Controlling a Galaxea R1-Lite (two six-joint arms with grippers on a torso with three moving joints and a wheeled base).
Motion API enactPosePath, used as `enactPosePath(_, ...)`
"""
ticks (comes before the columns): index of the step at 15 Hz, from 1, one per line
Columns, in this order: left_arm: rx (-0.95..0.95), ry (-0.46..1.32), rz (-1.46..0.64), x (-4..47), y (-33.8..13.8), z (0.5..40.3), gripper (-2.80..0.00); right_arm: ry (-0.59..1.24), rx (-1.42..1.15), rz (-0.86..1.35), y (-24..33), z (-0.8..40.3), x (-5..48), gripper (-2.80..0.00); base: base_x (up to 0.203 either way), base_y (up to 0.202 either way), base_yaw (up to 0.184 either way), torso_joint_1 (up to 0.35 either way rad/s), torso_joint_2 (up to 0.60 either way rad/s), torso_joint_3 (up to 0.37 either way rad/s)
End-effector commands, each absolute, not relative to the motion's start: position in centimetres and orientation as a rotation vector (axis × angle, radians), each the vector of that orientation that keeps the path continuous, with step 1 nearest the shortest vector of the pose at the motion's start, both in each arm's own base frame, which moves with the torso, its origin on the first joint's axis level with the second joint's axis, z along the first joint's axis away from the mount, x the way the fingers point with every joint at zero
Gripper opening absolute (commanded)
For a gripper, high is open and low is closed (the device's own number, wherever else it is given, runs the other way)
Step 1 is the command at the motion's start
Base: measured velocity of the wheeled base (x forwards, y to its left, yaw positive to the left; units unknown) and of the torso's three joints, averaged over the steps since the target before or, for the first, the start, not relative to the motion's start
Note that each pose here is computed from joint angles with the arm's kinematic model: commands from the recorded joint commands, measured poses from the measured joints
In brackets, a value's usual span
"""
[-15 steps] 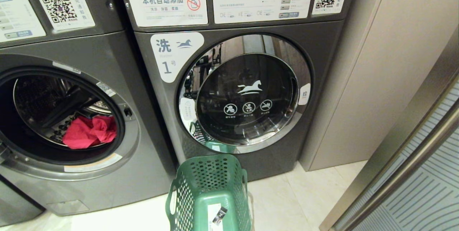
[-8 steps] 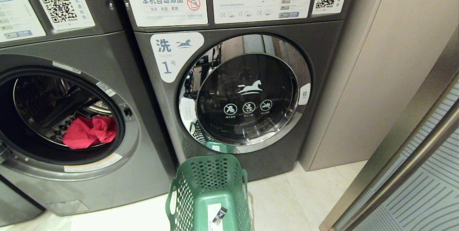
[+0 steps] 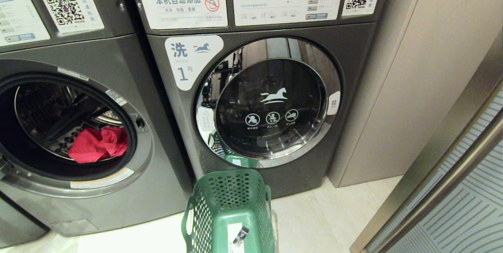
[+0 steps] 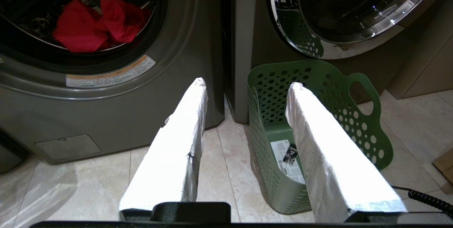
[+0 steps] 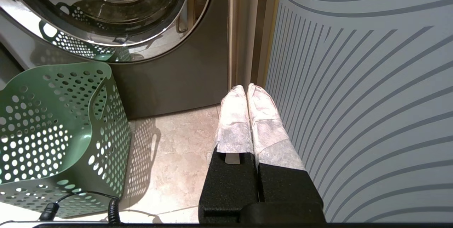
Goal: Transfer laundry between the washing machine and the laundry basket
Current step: Place the clothes into the washing machine
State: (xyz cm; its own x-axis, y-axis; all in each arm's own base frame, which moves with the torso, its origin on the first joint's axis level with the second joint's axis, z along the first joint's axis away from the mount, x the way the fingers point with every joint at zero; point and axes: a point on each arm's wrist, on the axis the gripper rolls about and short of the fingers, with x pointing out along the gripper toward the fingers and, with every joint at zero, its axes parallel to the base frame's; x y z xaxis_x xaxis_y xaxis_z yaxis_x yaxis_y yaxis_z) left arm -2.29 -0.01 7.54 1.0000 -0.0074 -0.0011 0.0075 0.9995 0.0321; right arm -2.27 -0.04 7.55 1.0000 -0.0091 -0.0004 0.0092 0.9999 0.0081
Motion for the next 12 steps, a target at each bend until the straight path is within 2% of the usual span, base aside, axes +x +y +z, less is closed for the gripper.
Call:
enactPosePath(1,0.031,0.0,-0.006,-2.29,-0.01,7.57,-2.8,0.001,0.009,-0.011,-0.04,7.55,-2.27,-2.8,0.0,0.0,0.0,0.0,0.0,0.0)
enactPosePath(12,0.023,0.005,-0.005,-2.28,0.0,7.5,-2.8,0.0,0.014,-0.011,-0.04,7.57,-2.27,-2.8,0.0,0.0,0.0,0.0,0.0,0.0)
